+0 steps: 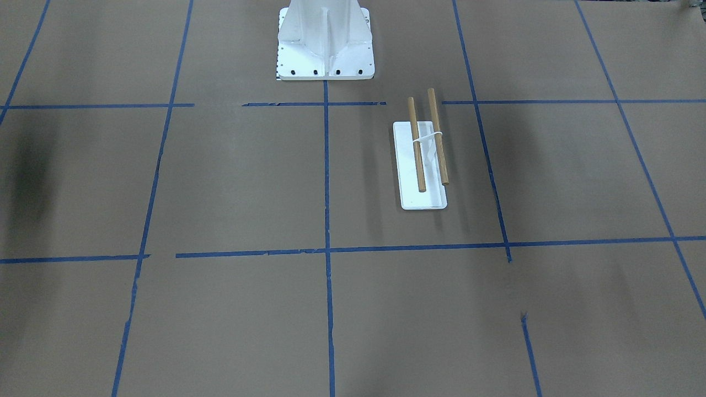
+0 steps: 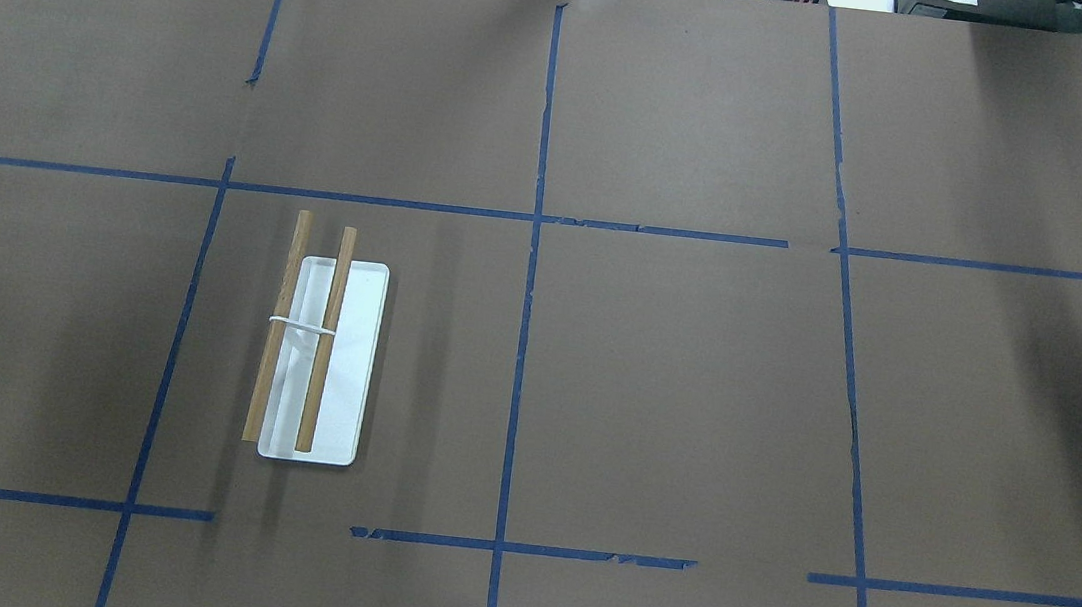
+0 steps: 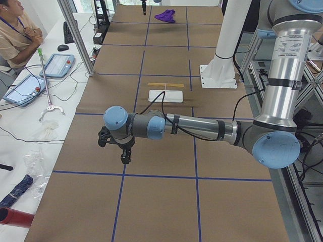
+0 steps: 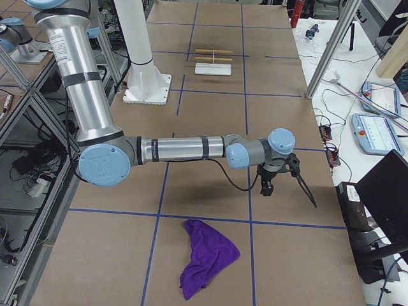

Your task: Hang towel on rack

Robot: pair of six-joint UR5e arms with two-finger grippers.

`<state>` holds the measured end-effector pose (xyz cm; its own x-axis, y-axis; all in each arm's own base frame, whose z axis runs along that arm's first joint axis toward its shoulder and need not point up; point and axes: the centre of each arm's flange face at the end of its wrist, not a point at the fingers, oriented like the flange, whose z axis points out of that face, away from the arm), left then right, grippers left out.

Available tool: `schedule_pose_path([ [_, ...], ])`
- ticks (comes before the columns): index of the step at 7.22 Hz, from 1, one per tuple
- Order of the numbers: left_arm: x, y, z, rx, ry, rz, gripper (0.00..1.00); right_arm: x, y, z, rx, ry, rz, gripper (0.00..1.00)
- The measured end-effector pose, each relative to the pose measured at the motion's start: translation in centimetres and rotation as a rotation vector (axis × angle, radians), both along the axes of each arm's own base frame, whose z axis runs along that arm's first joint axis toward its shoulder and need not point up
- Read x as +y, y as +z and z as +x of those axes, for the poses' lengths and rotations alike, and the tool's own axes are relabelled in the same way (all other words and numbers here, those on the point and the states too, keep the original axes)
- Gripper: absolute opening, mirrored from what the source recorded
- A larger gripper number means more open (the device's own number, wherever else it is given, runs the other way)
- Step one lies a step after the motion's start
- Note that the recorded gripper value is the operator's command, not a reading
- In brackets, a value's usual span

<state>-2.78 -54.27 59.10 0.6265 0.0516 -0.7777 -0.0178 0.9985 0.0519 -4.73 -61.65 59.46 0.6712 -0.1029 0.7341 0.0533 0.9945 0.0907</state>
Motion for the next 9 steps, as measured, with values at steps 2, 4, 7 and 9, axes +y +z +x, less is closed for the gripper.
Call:
schedule_pose_path([
  [2, -0.3, -0.9, 0.0, 0.002, 0.009, 0.045, 1.0, -0.3, -0.6, 2.2, 0.023, 0.031, 0.033, 1.0],
  [4, -0.4, -1.2, 0.1, 0.001, 0.014, 0.068, 1.0, -0.4, -1.7, 3.6, 0.084, 0.009, 0.12, 1.0],
  [7, -0.4, -1.9, 0.2, 0.001, 0.015, 0.086, 1.0, 1.7, -2.4, 2.9, 0.215, -0.054, 0.131, 1.0],
  [9, -0.3, -2.6, 0.2, 0.007, 0.015, 0.101, 1.0, 7.0, 0.5, 2.6, 0.267, -0.08, 0.095, 1.0],
])
